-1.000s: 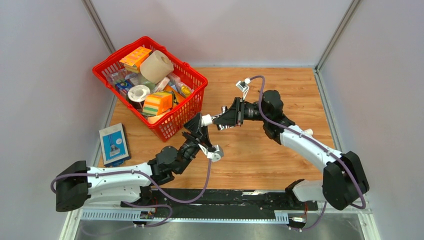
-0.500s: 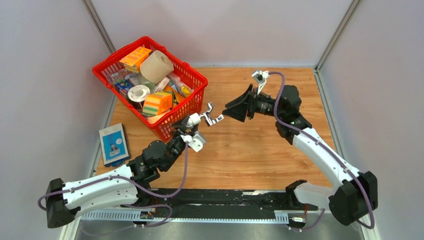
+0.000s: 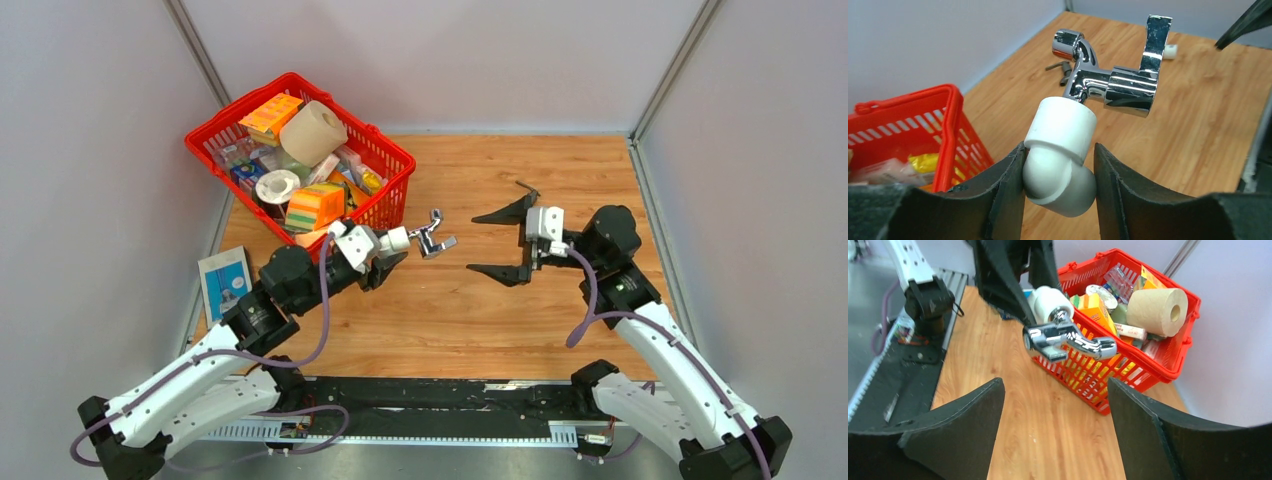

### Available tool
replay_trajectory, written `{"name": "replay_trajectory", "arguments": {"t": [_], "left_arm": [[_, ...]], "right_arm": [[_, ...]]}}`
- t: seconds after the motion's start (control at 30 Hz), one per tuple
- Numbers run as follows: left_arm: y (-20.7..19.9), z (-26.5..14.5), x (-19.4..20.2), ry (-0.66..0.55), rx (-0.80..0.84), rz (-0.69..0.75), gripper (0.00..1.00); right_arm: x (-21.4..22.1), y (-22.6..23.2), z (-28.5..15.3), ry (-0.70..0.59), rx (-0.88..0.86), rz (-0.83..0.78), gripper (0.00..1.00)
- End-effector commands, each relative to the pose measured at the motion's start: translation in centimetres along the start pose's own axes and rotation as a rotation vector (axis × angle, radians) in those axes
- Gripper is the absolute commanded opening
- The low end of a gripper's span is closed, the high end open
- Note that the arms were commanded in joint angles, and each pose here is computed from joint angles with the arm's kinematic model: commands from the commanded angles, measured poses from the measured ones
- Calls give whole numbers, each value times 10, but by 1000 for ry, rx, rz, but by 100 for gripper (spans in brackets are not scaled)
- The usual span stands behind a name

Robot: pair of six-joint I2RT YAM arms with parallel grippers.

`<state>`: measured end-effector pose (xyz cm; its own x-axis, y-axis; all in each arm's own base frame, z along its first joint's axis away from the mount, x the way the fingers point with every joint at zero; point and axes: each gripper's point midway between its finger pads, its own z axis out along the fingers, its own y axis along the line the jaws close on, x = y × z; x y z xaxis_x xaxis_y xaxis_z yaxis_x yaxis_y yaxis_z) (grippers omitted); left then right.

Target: Install the water faucets

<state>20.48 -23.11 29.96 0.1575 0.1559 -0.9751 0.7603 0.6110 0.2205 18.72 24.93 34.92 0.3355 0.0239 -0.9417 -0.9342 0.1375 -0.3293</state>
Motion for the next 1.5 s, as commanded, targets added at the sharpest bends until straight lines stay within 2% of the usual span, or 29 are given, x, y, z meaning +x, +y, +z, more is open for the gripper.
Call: {"name": "replay_trajectory", "arguments": {"t": [0.0,0.17,0.37,0.6,0.7,0.8,0.83,0.97,1.07,1.17,1.27,1.33,1.4,1.47], "left_arm": [[-37,-1,-40,-87,273,-153,0],[-49,7,-47,-68,402,-224,0],[-56,15,-56,-56,484,-278,0],[-59,18,-67,-46,543,-340,0],[-60,19,-63,-27,554,-330,0],[-59,18,-57,-26,541,-305,0],[-59,18,-55,-27,538,-293,0],[-57,18,-52,-38,524,-264,0],[-54,19,-48,-53,506,-240,0],[-53,17,-42,-52,481,-228,0],[-45,16,-47,-126,430,-181,0],[-43,13,-43,-157,402,-151,0],[-39,10,-35,-179,364,-120,0],[-33,6,-29,-205,308,-113,0]], "right_arm": [[-1,12,-1,-15,-101,-251,82],[-3,15,8,-7,-106,-301,88],[5,24,17,24,-134,-318,89],[31,29,25,129,-140,-334,86],[34,27,27,139,-135,-317,79],[30,28,30,130,-146,-284,68],[28,28,31,124,-151,-267,63],[25,32,37,112,-175,-156,29],[22,28,43,116,-160,-43,12],[14,22,48,100,-145,88,0],[1,19,52,50,-150,222,0],[-10,17,53,2,-162,288,0],[-17,13,54,-29,-154,427,0],[-23,10,56,-44,-172,480,0]]}}
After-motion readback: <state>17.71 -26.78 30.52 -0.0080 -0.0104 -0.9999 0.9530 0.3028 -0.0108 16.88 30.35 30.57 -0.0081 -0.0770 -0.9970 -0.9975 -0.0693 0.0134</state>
